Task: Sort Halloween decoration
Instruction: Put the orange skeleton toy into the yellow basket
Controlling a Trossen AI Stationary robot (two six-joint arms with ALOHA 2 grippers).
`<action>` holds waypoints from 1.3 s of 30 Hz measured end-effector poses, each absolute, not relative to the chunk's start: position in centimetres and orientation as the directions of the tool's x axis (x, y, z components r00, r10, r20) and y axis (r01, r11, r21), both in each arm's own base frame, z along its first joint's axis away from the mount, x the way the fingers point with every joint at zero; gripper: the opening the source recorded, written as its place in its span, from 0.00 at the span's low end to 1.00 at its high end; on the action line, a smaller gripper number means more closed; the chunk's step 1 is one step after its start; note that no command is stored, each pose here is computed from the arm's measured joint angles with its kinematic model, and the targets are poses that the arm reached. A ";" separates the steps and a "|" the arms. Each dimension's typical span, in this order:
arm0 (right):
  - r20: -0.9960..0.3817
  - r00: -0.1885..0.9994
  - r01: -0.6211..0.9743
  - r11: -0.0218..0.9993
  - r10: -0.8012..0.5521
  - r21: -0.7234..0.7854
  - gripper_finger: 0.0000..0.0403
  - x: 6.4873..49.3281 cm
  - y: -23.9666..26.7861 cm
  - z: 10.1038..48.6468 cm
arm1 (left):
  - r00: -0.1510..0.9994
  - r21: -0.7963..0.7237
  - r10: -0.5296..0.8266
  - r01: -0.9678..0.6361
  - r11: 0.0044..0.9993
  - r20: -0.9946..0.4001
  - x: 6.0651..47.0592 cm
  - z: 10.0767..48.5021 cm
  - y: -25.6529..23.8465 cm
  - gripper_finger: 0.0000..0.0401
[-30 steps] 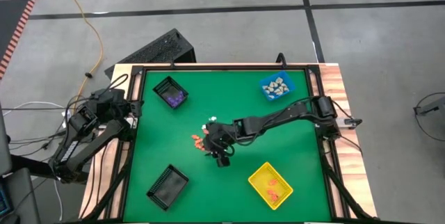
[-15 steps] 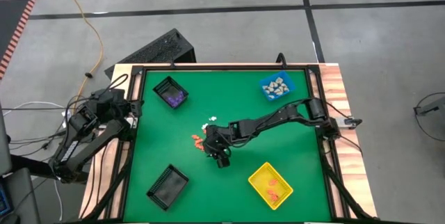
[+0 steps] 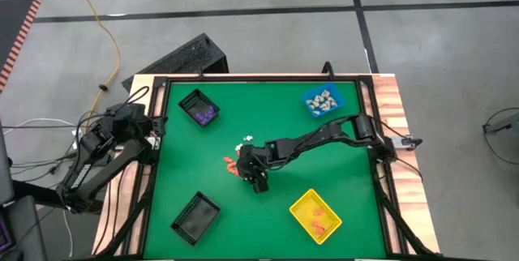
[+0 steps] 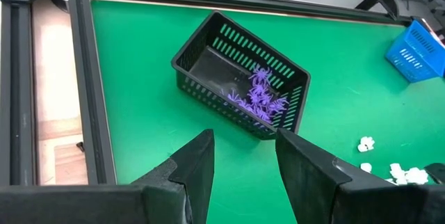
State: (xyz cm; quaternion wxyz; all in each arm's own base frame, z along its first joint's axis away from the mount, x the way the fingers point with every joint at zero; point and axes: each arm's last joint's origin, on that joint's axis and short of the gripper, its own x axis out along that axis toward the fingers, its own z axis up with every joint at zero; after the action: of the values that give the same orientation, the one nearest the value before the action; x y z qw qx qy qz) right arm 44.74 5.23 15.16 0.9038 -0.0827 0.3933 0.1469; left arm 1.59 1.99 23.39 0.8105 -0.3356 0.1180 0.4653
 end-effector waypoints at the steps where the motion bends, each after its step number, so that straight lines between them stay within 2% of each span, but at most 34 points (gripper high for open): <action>1: -0.736 0.646 -0.326 0.945 0.199 -0.030 0.46 44.7 5.2 15.1 | 0.539 -0.434 0.675 -0.833 0.342 -0.503 1.6 23.4 2.0 0.36; 8: -0.767 0.612 -0.318 0.948 0.191 -0.018 0.37 44.4 4.8 14.9 | 0.539 -0.434 0.675 -0.833 0.342 -0.503 1.6 23.4 2.0 0.36; 20: -0.777 0.601 -0.249 0.968 0.188 0.042 0.04 44.2 4.6 15.2 | 0.535 -0.435 0.678 -0.835 0.336 -0.503 1.6 23.4 2.0 0.36; 32: -0.775 0.603 -0.248 0.968 0.190 0.044 0.04 45.7 5.1 19.2 | 0.534 -0.437 0.680 -0.836 0.333 -0.503 1.6 23.4 2.0 0.36; 39: -0.823 0.535 -0.269 0.962 0.190 0.047 0.04 45.5 5.6 21.8 | 0.534 -0.437 0.680 -0.836 0.333 -0.503 1.6 23.4 2.0 0.36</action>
State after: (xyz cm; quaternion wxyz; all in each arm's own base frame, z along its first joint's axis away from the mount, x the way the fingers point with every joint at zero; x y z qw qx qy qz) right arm 45.52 5.58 21.76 0.8751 -0.0425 0.4639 0.1313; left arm 1.57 2.00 23.40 0.8081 -0.3373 0.1155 0.4689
